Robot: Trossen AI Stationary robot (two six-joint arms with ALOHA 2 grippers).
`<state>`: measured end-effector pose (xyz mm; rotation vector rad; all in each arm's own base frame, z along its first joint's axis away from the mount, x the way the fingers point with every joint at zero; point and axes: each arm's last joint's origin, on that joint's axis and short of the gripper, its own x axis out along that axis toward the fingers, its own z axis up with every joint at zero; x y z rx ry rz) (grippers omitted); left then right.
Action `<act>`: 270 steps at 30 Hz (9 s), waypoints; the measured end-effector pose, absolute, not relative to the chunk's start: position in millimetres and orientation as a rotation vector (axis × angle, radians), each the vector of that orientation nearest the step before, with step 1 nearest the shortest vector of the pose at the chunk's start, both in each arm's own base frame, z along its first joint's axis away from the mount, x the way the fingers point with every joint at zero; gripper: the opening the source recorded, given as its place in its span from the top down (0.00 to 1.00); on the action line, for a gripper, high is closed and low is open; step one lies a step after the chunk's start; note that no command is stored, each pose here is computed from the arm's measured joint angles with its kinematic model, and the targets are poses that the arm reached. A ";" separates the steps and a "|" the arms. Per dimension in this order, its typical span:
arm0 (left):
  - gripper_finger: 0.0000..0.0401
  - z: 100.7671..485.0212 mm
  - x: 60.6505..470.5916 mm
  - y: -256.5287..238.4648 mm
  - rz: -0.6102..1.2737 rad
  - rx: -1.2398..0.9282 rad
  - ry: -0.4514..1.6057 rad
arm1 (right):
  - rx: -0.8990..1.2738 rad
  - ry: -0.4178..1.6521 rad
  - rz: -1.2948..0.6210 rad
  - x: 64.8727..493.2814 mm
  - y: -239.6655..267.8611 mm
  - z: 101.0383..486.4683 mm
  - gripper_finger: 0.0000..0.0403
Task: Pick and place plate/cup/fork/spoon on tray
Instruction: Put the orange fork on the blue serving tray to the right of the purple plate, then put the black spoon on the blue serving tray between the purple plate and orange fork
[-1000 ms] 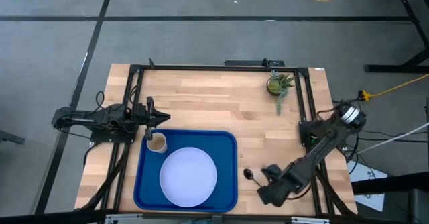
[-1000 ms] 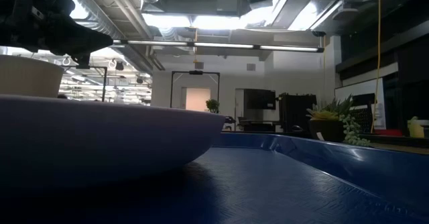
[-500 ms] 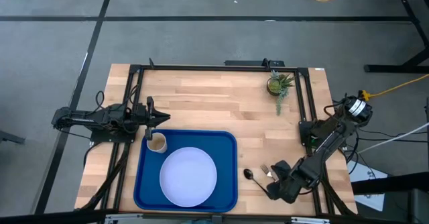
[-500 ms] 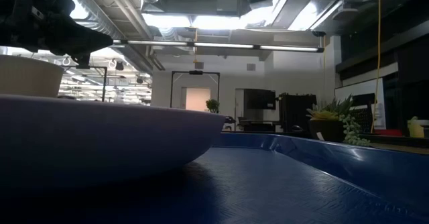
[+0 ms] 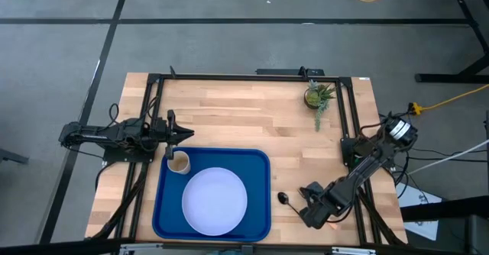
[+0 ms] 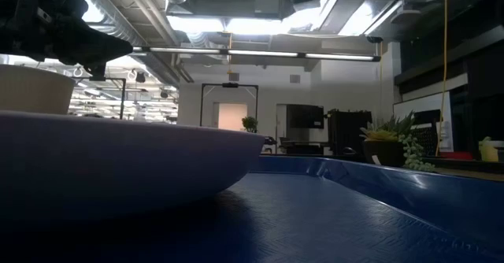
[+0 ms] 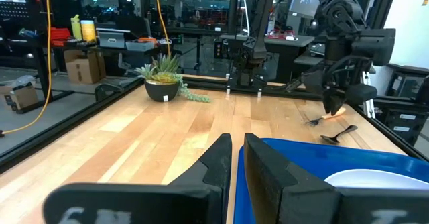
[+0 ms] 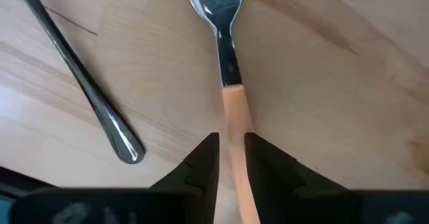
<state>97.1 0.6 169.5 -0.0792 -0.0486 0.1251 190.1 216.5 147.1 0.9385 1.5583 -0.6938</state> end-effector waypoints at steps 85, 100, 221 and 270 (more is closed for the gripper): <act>0.92 169.5 97.0 0.7 0.127 -0.080 -0.049 | 1.354 0.942 -0.792 354.1 183.6 156.2 0.87; 0.92 169.6 97.0 0.7 0.127 -0.080 -0.049 | 1.361 1.005 -0.850 350.2 186.4 145.7 0.86; 0.92 169.6 97.0 0.7 0.127 -0.079 -0.049 | 0.660 1.553 -0.679 306.9 219.4 135.2 0.97; 0.92 169.7 97.0 0.7 0.127 -0.079 -0.049 | 1.326 0.929 -0.931 390.7 204.7 165.3 0.98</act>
